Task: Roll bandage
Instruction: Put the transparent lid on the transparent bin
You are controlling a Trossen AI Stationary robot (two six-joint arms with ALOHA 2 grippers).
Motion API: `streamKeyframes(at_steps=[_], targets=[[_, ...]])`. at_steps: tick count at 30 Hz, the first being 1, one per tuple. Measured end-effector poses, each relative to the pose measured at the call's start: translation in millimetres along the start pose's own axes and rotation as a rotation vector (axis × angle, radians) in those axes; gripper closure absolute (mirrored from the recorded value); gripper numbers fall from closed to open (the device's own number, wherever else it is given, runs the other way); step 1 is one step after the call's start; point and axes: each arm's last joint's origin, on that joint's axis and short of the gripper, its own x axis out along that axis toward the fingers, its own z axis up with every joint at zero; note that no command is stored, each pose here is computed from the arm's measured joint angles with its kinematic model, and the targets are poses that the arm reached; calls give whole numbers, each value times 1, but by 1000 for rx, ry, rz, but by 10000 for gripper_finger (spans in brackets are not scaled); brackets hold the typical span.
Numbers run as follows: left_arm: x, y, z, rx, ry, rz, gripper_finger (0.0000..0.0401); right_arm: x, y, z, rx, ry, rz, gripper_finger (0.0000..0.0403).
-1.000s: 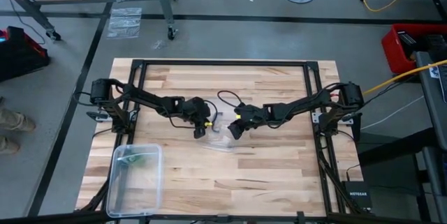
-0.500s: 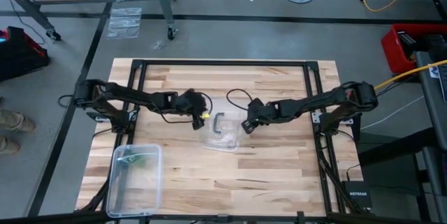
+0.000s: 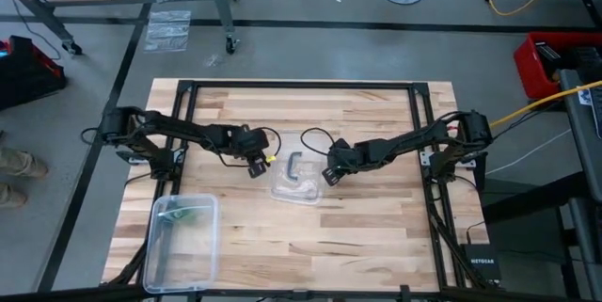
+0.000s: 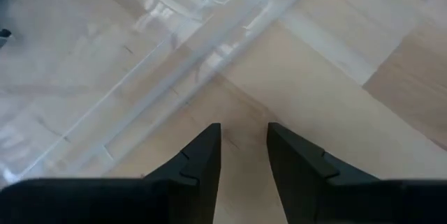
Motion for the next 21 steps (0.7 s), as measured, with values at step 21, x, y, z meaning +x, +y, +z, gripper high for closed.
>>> streamKeyframes(at_steps=[21], targets=[[20, -25, 0, -57, -25, -82, 398, 9, 21, -9, 11, -86, 77, 281]])
